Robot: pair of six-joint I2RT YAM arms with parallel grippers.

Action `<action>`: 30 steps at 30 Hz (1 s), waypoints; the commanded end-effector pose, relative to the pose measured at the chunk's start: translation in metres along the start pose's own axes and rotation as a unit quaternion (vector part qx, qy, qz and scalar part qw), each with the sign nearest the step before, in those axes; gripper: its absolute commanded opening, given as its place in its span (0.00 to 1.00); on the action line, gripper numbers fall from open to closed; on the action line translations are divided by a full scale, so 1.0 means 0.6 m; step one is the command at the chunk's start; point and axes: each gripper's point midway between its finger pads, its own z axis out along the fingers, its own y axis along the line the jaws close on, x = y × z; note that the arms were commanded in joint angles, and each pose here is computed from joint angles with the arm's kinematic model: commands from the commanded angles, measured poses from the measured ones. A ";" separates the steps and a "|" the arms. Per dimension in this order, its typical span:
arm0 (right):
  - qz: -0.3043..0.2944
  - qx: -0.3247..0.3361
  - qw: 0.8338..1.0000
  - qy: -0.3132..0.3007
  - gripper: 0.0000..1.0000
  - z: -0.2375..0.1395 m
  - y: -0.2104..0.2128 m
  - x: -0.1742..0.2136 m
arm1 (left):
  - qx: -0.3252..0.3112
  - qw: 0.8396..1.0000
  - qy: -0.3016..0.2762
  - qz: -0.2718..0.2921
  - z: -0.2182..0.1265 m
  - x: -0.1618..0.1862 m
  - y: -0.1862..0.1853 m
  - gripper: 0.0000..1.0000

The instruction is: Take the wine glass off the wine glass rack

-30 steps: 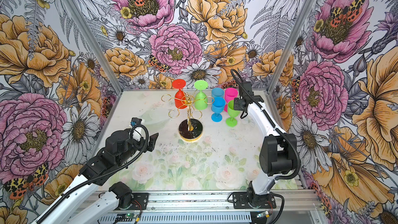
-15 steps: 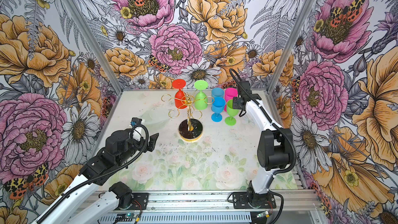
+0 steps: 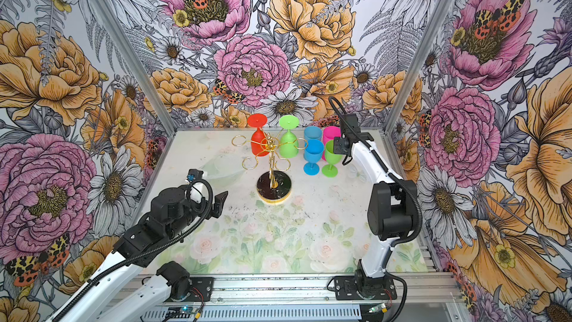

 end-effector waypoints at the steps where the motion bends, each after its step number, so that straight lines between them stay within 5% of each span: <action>1: -0.002 0.005 1.000 -0.013 0.00 0.004 -0.005 -0.021 | 0.002 1.000 -0.017 -0.011 -0.005 -0.015 0.001 0.99; 13: -0.002 0.007 1.000 -0.016 0.02 0.000 -0.007 -0.024 | 0.002 1.000 -0.013 -0.009 -0.002 -0.013 0.000 0.99; 30: 0.013 -0.036 0.997 -0.074 0.56 -0.105 0.001 -0.061 | 0.008 1.000 -0.009 -0.009 0.004 -0.011 -0.003 0.99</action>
